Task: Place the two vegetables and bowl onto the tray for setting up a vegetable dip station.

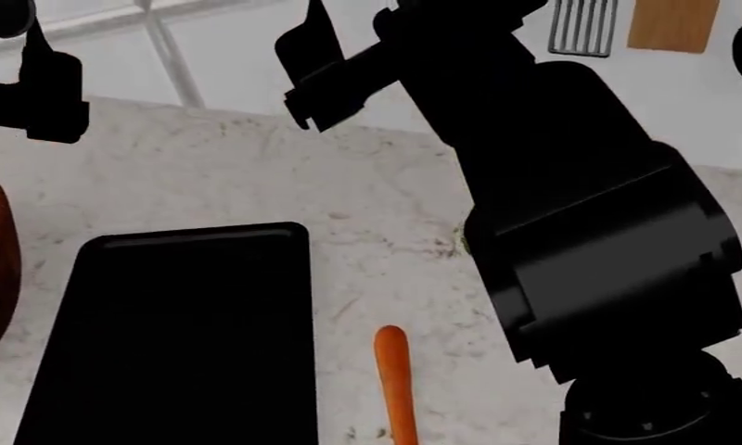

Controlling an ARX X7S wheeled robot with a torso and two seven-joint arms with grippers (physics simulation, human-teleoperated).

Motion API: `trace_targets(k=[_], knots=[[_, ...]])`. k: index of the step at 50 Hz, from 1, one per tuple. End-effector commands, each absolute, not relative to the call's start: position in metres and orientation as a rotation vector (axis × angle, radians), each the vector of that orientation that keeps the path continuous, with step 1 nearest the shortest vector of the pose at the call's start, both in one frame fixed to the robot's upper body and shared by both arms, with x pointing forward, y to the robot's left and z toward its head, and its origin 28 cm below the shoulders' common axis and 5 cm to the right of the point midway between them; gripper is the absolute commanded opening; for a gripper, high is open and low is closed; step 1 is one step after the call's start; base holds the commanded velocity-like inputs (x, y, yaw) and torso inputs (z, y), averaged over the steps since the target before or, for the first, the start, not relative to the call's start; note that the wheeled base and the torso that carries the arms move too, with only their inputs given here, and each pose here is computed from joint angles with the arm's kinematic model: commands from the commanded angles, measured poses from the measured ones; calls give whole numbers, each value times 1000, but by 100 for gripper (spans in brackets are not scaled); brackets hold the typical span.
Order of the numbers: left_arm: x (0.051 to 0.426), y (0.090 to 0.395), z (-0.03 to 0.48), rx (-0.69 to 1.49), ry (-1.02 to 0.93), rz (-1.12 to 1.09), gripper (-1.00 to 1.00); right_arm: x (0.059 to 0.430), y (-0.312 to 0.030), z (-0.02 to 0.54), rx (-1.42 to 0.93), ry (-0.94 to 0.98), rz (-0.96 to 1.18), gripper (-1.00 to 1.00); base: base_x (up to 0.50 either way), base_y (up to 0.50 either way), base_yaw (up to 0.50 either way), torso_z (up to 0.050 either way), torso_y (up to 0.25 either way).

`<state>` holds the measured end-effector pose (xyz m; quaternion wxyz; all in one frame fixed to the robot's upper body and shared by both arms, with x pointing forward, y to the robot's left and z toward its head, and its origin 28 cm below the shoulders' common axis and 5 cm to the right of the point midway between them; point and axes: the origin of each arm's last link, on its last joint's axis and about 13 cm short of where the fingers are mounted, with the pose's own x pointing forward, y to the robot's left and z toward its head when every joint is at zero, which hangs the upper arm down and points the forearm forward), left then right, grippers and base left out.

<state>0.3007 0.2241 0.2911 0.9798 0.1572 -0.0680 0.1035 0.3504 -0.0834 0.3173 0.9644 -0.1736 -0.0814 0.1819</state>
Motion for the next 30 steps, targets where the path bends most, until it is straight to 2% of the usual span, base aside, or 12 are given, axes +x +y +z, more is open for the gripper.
trace_targets(k=[1,5,10,16,19,20,30], knots=[[294,224,291,293,-140,214,100,353,-84,319,-305,-156,378,100,399,77,0,0,0],[295,225,291,295,-143,213,100,355,-85,319,-276,-115,383,100,0,0,0,0,0],[295,226,289,293,-137,214,100,350,-90,331,-363,-27,455,100,0,0,0,0,0],[295,228,287,295,-142,211,100,345,-113,334,-618,212,506,100,0,0,0,0,0],[298,229,288,298,-142,219,100,344,-124,333,-644,292,534,100,0,0,0,0,0],[306,235,285,314,-115,268,100,337,-162,346,-676,417,535,100,0,0,0,0,0],[336,233,278,330,-90,244,100,349,-183,326,-679,555,517,100,0,0,0,0,0]])
